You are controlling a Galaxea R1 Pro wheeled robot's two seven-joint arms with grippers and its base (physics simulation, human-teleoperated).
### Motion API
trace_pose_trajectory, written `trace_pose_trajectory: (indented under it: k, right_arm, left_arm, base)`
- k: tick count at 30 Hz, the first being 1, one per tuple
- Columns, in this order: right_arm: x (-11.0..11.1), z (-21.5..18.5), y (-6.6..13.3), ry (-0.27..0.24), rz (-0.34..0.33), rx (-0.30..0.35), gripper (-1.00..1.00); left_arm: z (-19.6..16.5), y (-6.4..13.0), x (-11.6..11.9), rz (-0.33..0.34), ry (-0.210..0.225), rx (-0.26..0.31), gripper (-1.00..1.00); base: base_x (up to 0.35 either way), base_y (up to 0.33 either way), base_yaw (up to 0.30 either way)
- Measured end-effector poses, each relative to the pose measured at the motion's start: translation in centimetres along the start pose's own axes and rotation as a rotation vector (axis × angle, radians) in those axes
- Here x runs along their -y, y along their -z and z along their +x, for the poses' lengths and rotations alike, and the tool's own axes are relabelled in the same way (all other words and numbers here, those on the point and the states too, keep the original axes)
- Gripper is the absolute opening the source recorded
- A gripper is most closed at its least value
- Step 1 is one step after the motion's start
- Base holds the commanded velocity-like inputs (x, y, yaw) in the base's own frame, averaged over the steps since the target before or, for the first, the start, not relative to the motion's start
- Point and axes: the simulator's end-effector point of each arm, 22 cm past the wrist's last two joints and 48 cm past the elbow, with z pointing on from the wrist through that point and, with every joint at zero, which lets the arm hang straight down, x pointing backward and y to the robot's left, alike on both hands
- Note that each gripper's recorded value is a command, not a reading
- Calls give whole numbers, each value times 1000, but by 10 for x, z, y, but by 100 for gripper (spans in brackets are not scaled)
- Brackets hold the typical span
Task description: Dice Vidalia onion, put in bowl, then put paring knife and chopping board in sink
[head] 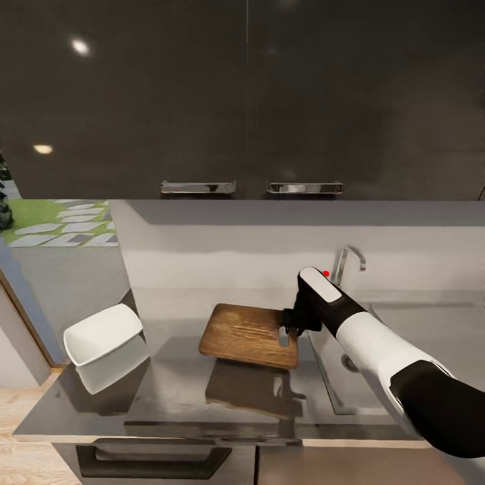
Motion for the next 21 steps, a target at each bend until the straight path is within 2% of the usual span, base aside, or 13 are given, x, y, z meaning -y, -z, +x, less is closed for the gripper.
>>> trace_pose_trajectory:
  k: [10, 16, 19, 21]
  right_arm:
    - [-3, 3, -3, 2, -10, -7, -100]
    - [2, 19, -19, 15, 12, -39, -100]
    - [6, 26, -26, 50, 51, -39, -100]
    - [10, 30, -31, 98, 103, -30, -100]
  left_arm:
    - [0, 0, 1, 1, 1, 0, 100]
    - [0, 0, 0, 0, 1, -1, 100]
    - [0, 0, 0, 0, 1, 0, 100]
    - [1, 0, 0, 0, 1, -1, 100]
  base:
    - [1, -1, 0]
    - [0, 0, 0]
    - [0, 0, 0]
    - [0, 0, 0]
